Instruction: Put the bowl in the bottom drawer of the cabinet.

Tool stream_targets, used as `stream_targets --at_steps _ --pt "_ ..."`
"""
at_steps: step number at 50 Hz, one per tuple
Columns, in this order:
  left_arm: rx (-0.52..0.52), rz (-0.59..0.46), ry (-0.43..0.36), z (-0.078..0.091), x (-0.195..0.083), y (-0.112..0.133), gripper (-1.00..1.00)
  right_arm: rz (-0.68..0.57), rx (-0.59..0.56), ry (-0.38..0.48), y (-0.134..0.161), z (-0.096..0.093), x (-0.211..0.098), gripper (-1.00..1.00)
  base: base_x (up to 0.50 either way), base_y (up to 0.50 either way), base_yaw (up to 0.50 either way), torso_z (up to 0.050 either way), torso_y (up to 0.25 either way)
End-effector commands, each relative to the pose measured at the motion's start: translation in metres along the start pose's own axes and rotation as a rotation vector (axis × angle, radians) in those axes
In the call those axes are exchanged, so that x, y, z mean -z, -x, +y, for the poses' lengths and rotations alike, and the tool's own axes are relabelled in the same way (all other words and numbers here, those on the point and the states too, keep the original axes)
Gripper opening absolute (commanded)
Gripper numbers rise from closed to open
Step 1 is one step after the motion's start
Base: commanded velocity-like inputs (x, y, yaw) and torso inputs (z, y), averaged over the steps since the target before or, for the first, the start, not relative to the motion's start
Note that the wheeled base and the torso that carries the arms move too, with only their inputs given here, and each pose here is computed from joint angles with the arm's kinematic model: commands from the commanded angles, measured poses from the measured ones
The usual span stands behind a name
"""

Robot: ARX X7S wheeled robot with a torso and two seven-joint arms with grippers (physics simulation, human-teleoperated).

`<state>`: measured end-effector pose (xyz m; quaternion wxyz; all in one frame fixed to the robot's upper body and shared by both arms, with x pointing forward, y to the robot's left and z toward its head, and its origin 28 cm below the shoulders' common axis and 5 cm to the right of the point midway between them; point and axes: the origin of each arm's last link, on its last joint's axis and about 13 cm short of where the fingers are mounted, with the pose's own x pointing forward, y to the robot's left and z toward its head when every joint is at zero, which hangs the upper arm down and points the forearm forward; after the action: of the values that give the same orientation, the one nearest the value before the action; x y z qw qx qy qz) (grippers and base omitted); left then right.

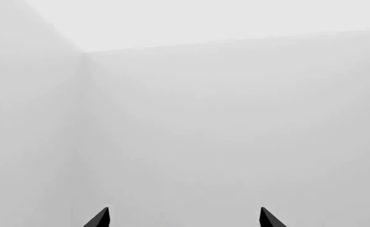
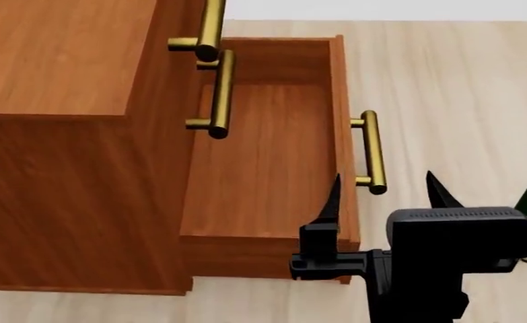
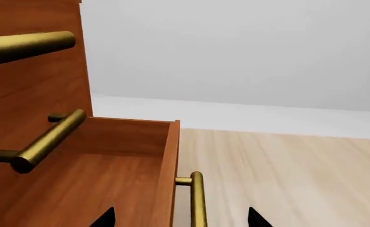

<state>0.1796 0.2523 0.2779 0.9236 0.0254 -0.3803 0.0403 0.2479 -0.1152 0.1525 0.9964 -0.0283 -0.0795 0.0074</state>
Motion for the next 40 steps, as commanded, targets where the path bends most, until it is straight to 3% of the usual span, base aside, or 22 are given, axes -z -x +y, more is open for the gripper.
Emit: stream_targets --at_steps 1,13,29,40 --pt "0.000 0.001 0.002 0.000 0.001 0.001 1.00 0.001 0.001 0.002 0.001 0.000 0.000 1.00 0.00 0.00 0.00 0.000 -0.121" --pt "0.002 0.002 -0.001 0.000 0.000 0.001 1.00 0.002 -0.001 0.001 0.001 0.000 0.001 1.00 0.00 0.00 0.00 0.000 -0.114" --pt "-0.003 0.002 0.000 -0.001 0.000 0.000 1.00 -0.002 -0.002 0.011 0.002 0.000 -0.003 1.00 0.00 0.00 0.00 0.000 -0.003" --pt "-0.003 0.002 0.004 -0.001 0.000 0.000 1.00 -0.052 0.050 0.046 0.017 -0.008 -0.035 1.00 0.00 0.00 0.00 0.000 0.000"
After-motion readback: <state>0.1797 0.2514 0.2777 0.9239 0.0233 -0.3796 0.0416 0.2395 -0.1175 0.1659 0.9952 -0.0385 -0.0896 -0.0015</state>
